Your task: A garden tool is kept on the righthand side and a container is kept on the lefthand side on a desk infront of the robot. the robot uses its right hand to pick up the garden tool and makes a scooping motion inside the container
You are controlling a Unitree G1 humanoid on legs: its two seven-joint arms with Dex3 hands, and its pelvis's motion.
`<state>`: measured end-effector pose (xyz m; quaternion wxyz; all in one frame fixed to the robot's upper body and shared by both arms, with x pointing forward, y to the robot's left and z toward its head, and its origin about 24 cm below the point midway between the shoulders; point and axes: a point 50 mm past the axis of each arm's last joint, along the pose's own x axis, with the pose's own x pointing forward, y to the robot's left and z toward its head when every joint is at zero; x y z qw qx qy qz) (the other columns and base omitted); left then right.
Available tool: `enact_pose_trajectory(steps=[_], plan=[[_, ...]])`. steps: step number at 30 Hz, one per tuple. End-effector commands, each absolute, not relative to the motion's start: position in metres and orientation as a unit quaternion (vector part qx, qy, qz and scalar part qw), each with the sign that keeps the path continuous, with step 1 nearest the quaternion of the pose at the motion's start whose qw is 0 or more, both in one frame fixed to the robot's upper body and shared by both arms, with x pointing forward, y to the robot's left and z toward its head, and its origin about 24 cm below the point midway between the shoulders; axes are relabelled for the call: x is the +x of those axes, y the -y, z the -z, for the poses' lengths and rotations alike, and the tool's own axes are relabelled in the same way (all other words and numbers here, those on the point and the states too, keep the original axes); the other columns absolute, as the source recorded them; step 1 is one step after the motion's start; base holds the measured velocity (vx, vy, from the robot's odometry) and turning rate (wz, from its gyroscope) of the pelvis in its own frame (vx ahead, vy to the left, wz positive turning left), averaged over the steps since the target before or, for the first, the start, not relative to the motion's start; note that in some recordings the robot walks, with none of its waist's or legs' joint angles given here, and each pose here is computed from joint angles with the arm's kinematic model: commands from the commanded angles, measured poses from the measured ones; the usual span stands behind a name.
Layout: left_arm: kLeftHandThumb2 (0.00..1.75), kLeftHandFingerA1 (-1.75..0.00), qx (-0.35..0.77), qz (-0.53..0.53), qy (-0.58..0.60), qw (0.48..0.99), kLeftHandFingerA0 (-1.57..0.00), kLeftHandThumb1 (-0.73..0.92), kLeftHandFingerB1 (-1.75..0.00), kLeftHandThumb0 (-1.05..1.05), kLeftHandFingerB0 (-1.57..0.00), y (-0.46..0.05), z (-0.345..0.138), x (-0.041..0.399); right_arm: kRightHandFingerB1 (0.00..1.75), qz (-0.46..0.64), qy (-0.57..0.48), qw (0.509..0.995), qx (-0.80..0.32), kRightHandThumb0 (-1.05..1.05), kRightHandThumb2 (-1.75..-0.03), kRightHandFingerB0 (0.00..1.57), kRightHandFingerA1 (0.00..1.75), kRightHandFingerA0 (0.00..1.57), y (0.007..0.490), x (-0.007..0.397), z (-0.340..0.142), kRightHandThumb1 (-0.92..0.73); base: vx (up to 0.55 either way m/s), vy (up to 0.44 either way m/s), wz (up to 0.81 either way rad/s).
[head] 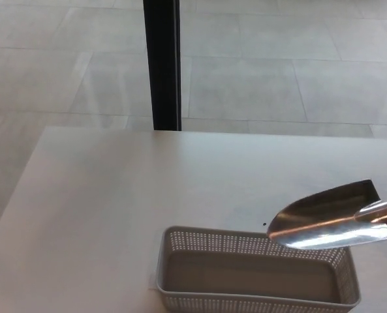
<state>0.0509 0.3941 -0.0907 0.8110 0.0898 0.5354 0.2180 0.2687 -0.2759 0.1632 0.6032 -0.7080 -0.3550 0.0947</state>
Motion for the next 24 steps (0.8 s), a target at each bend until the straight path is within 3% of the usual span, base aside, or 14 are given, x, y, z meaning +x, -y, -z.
enact_pose_trajectory(steps=[1,4,5,6,7,9,10,12,13,18,19,22,23,24], plan=[[0.59,-0.64,0.097,-0.224,-0.523,0.817,-0.57,0.65,-0.48,-0.56,-0.51,-0.405,0.081,0.053,1.14,-0.175,0.330,0.522,-0.766,-0.20,-0.65,0.84,1.75,0.88,0.275,0.272,-0.175,-0.58,0.00,0.000,0.00],[0.60,-0.63,0.096,-0.222,-0.523,0.817,-0.57,0.65,-0.48,-0.56,-0.52,-0.404,0.081,0.053,1.18,-0.176,0.311,0.525,-0.772,-0.15,-0.68,0.83,1.70,0.88,0.277,0.274,-0.176,-0.56,0.00,0.000,0.00],[0.60,-0.63,0.094,-0.224,-0.524,0.816,-0.58,0.65,-0.48,-0.56,-0.52,-0.404,0.082,0.053,1.04,-0.174,0.290,0.519,-0.785,-0.25,-0.91,0.87,1.32,1.17,0.279,0.277,-0.177,-0.47,0.00,0.000,0.00],[0.60,-0.63,0.097,-0.223,-0.523,0.817,-0.58,0.65,-0.48,-0.57,-0.52,-0.404,0.082,0.052,1.10,-0.168,0.269,0.519,-0.794,-0.28,-0.88,0.88,1.31,1.14,0.282,0.279,-0.178,-0.44,0.00,0.000,0.00],[0.91,-0.69,0.102,-0.216,-0.525,0.817,-0.53,0.51,-0.59,-0.58,-0.45,-0.403,0.082,0.052,1.33,-0.162,0.251,0.516,-0.803,-0.23,-0.62,0.78,1.51,0.85,0.285,0.281,-0.179,-0.59,0.00,0.000,0.00],[0.91,-0.68,0.104,-0.214,-0.527,0.816,-0.52,0.50,-0.59,-0.59,-0.44,-0.403,0.082,0.053,1.28,-0.158,0.237,0.523,-0.803,-0.21,-0.61,0.81,1.52,0.85,0.287,0.283,-0.179,-0.58,0.00,0.000,0.00],[0.59,-0.63,0.102,-0.214,-0.525,0.817,-0.57,0.66,-0.48,-0.57,-0.52,-0.404,0.082,0.053,1.37,-0.149,0.219,0.519,-0.813,-0.22,-0.59,0.75,1.61,0.80,0.291,0.285,-0.178,-0.58,0.00,0.000,0.00],[0.59,-0.64,0.102,-0.213,-0.523,0.819,-0.56,0.65,-0.49,-0.58,-0.51,-0.405,0.081,0.054,1.47,-0.143,0.180,0.512,-0.827,-0.18,-0.62,0.67,1.69,0.77,0.298,0.287,-0.176,-0.65,0.00,0.000,0.00],[0.59,-0.63,0.096,-0.215,-0.521,0.820,-0.53,0.65,-0.49,-0.58,-0.50,-0.405,0.080,0.054,1.41,-0.140,0.158,0.520,-0.827,-0.12,-0.64,0.63,1.70,0.91,0.300,0.288,-0.175,-0.71,0.00,0.000,0.00],[0.59,-0.65,0.099,-0.215,-0.518,0.822,-0.56,0.65,-0.49,-0.58,-0.52,-0.404,0.081,0.054,1.57,-0.128,0.116,0.531,-0.829,-0.19,-0.76,0.63,1.75,0.79,0.309,0.289,-0.173,-0.69,0.00,0.000,0.00],[0.92,-0.70,0.097,-0.216,-0.519,0.821,-0.54,0.51,-0.59,-0.60,-0.45,-0.403,0.082,0.054,1.59,-0.128,0.109,0.532,-0.830,-0.18,-0.82,0.62,1.75,0.80,0.310,0.288,-0.172,-0.65,0.00,0.000,0.00],[0.91,-0.70,0.096,-0.216,-0.519,0.821,-0.54,0.50,-0.59,-0.59,-0.45,-0.403,0.082,0.054,1.60,-0.130,0.113,0.528,-0.832,-0.18,-0.85,0.63,1.75,0.81,0.309,0.288,-0.170,-0.64,0.00,0.000,0.00],[0.60,-0.64,0.099,-0.215,-0.521,0.820,-0.57,0.66,-0.47,-0.58,-0.51,-0.404,0.081,0.054,1.58,-0.134,0.108,0.525,-0.833,-0.18,-0.80,0.63,1.75,0.81,0.307,0.288,-0.170,-0.64,0.00,0.000,0.00],[0.60,-0.64,0.104,-0.213,-0.523,0.819,-0.57,0.66,-0.47,-0.58,-0.51,-0.404,0.081,0.054,1.58,-0.139,0.100,0.524,-0.834,-0.18,-0.80,0.63,1.75,0.81,0.305,0.287,-0.169,-0.64,0.00,0.000,0.00]])
